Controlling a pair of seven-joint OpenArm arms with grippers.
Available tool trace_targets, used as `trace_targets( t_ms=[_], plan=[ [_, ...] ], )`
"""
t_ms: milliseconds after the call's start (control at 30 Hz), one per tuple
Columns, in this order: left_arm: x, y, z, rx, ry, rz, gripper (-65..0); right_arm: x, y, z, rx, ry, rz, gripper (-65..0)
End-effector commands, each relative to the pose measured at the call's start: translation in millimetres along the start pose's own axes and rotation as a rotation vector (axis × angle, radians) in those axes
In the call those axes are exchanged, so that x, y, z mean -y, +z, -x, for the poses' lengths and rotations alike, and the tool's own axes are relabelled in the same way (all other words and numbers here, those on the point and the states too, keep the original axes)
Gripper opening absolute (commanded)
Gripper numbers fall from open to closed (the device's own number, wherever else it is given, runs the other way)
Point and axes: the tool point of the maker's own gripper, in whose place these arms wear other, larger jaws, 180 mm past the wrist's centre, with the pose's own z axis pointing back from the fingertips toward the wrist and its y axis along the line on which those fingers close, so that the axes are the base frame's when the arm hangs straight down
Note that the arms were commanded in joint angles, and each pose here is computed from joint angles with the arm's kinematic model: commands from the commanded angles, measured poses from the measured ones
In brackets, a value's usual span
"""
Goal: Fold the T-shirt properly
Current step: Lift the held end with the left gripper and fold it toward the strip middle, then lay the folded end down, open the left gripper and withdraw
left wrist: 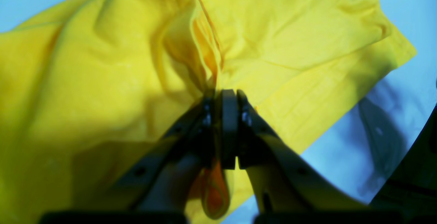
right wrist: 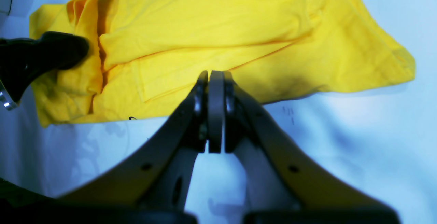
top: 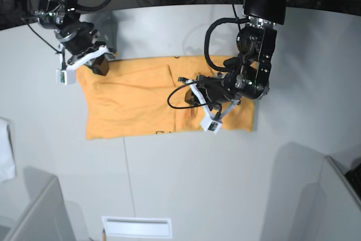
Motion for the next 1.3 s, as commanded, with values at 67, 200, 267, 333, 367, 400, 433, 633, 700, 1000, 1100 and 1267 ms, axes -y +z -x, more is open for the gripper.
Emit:
trace_targets(
  t_ms=[67,200,267,333,367,400,433,633,700,1000,1100,1267],
  plan=[
    [6.8,3.1,-17.9,0.054,-0.008,0.021,-65.0,-3.6,2.3,-10.6,0.039,0.010,-0.014,-65.0],
    [7.1,3.1,-17.7,0.053,-0.007,0.023,-65.0,-3.6,2.3,-10.6,0.039,0.010,-0.014,-65.0],
    [7.1,3.0,-16.9,0.051,-0.006,0.023,-65.0,-3.6,2.3,-10.6,0.039,0.010,-0.014,-65.0],
    [7.1,3.0,-16.9,0.051,-0.006,0.023,-65.0,-3.6,2.3,-10.6,0.039,0.010,-0.014,-65.0],
    [6.5,3.2,-16.8,0.051,-0.007,0.021,-65.0,-4.1,2.1,-10.4,0.038,0.010,-0.016,-65.0],
    [6.5,3.2,-16.8,0.051,-0.007,0.021,-65.0,-4.6,2.0,-10.2,0.037,0.011,-0.017,-65.0],
    [6.5,3.2,-16.8,0.051,-0.007,0.021,-65.0,-4.6,2.0,-10.2,0.037,0.011,-0.017,-65.0],
    [7.1,3.1,-17.7,0.053,-0.005,0.023,-51.0,-5.0,1.8,-10.0,0.037,0.011,-0.018,-65.0],
    [8.6,2.7,-18.1,0.054,-0.003,0.027,-40.2,-5.0,1.8,-10.0,0.037,0.011,-0.018,-65.0],
    [49.2,-9.8,-14.1,0.039,-0.030,0.111,-15.5,-5.0,1.8,-10.0,0.037,0.011,-0.018,-65.0],
    [77.4,-16.3,-9.2,0.013,-0.091,0.163,-15.5,-4.3,2.0,-11.0,0.039,0.010,-0.016,-65.0],
    [111.9,-22.5,-6.1,0.001,-0.124,0.230,-15.5,-3.0,1.6,-15.9,0.049,0.015,-0.014,-65.0]
  ],
)
